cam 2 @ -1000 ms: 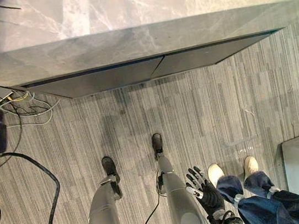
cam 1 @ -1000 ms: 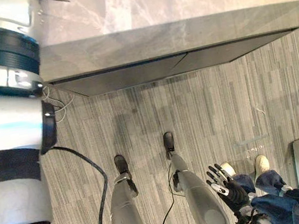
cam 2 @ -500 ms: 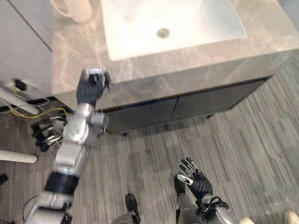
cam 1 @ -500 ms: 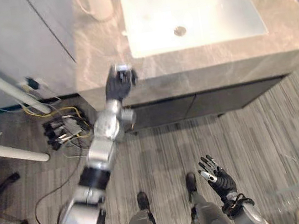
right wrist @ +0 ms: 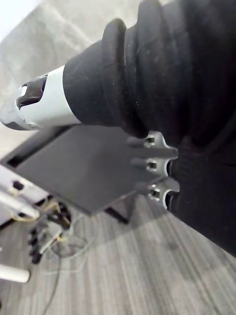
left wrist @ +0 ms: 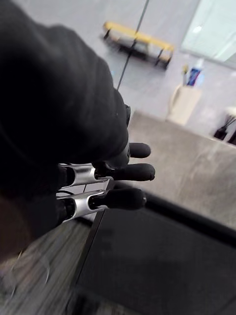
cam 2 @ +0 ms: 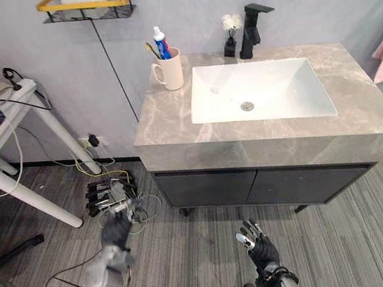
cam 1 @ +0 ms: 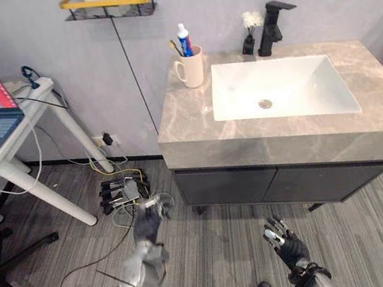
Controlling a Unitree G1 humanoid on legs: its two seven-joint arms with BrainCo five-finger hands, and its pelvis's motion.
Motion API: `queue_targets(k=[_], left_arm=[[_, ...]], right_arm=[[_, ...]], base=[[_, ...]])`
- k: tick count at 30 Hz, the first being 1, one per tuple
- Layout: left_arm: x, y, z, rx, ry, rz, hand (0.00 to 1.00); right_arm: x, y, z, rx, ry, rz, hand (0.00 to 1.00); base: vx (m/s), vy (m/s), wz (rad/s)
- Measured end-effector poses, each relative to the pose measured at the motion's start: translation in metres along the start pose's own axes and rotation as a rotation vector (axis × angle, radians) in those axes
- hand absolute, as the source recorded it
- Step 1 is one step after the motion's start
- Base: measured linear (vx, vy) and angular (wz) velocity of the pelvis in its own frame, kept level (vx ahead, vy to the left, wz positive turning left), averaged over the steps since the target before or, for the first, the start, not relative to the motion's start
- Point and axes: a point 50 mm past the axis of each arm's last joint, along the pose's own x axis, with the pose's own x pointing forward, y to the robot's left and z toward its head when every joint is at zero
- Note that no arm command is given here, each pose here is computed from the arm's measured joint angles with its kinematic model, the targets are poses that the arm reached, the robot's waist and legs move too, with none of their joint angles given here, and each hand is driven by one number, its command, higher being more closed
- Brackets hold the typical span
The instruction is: Organize washtable
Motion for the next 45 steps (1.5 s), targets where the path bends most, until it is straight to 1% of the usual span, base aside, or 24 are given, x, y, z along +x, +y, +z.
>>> queue_targets(k=[3,4,9,10,12,14,16,17,18,20,22,23,25,26,27,29,30,32,35,37,39,41,42,45], left_arm=[[-0.003,-0.002,-0.023,0.037,0.110,0.002,0.00],[-0.004,-0.003,-0.028,0.073,0.130,-0.003,0.00],[0.000,0.002,-0.034,0.106,0.173,0.031,0.00],[0.002,0.002,-0.034,0.113,0.176,0.033,0.00],[0.014,0.001,-0.030,0.180,0.181,0.036,0.00],[0.030,0.006,-0.018,0.306,0.179,0.051,0.00],[0.042,0.010,-0.005,0.360,0.154,0.089,0.00],[0.047,0.009,-0.002,0.368,0.145,0.107,0.00],[0.051,0.010,0.003,0.370,0.135,0.127,0.00],[0.049,0.018,0.003,0.377,0.136,0.170,0.00],[0.043,0.030,-0.007,0.367,0.187,0.221,0.00],[0.041,0.035,-0.010,0.366,0.202,0.244,0.00],[0.034,0.055,-0.016,0.339,0.258,0.342,0.00],[0.033,0.058,-0.018,0.338,0.272,0.356,0.00],[0.029,0.060,-0.024,0.328,0.297,0.374,0.00],[0.026,0.055,-0.039,0.294,0.343,0.379,0.00],[0.027,0.047,-0.045,0.301,0.368,0.359,0.00],[0.025,0.048,-0.048,0.306,0.379,0.365,0.00],[0.022,0.056,-0.047,0.282,0.384,0.399,0.00],[0.022,0.063,-0.042,0.285,0.376,0.420,0.00],[0.019,0.073,-0.039,0.245,0.376,0.464,0.00],[0.009,0.083,-0.044,0.186,0.386,0.506,0.00],[0.008,0.083,-0.046,0.181,0.395,0.510,0.00],[0.005,0.091,-0.043,0.122,0.378,0.545,0.00]], right_arm=[[-0.001,-0.006,-0.007,-0.023,0.033,-0.043,0.00],[-0.001,-0.007,-0.008,-0.049,0.041,-0.064,0.00],[0.003,-0.014,-0.001,-0.076,0.018,-0.145,0.00],[0.005,-0.016,0.002,-0.071,0.008,-0.168,0.00],[0.011,-0.018,0.014,-0.067,-0.036,-0.197,0.00],[0.017,-0.014,0.023,-0.111,-0.069,-0.207,0.00],[0.017,-0.016,0.022,-0.157,-0.064,-0.228,0.00],[0.017,-0.023,0.025,-0.190,-0.064,-0.249,0.00],[0.019,-0.027,0.021,-0.188,-0.039,-0.275,0.00],[0.011,-0.049,0.000,-0.167,0.068,-0.371,0.00],[0.008,-0.058,-0.010,-0.174,0.126,-0.416,0.00],[0.010,-0.059,-0.012,-0.185,0.150,-0.422,0.00],[0.017,-0.057,-0.019,-0.228,0.226,-0.428,0.00],[0.020,-0.056,-0.017,-0.241,0.226,-0.422,0.00],[0.022,-0.059,-0.012,-0.273,0.228,-0.425,0.00],[0.020,-0.065,-0.008,-0.314,0.232,-0.434,0.00],[0.016,-0.073,-0.006,-0.332,0.241,-0.456,0.00],[0.006,-0.079,-0.016,-0.319,0.273,-0.480,0.00],[0.003,-0.082,-0.021,-0.260,0.281,-0.524,0.00],[0.004,-0.081,-0.024,-0.248,0.300,-0.534,0.00],[0.006,-0.079,-0.025,-0.242,0.313,-0.531,0.00],[0.006,-0.079,-0.024,-0.262,0.320,-0.522,0.00],[0.007,-0.081,-0.021,-0.279,0.316,-0.520,0.00],[0.012,-0.074,-0.020,-0.342,0.326,-0.461,0.00]], base=[[-0.05,-0.003,-0.09],[-0.06,0.001,-0.16],[-0.06,-0.001,-0.46],[-0.03,0.018,-0.76],[-0.04,0.033,-0.92],[-0.08,0.046,-0.95],[-0.15,0.093,-1.12],[-0.24,0.134,-1.48],[-0.18,0.096,-1.40],[-0.06,0.078,-1.21],[-0.08,0.033,-1.22],[-0.14,-0.044,-1.61],[-0.14,-0.165,-1.85],[-0.19,-0.311,-1.67],[-0.19,-0.332,-1.34],[-0.14,-0.278,-0.99],[-0.11,-0.221,-0.50],[-0.12,-0.178,-0.52],[-0.11,-0.028,-0.77],[-0.10,0.054,-1.31],[-0.10,0.124,-1.85],[-0.04,0.156,-1.97],[0.02,0.116,-1.61],[-0.04,0.191,-1.67]])
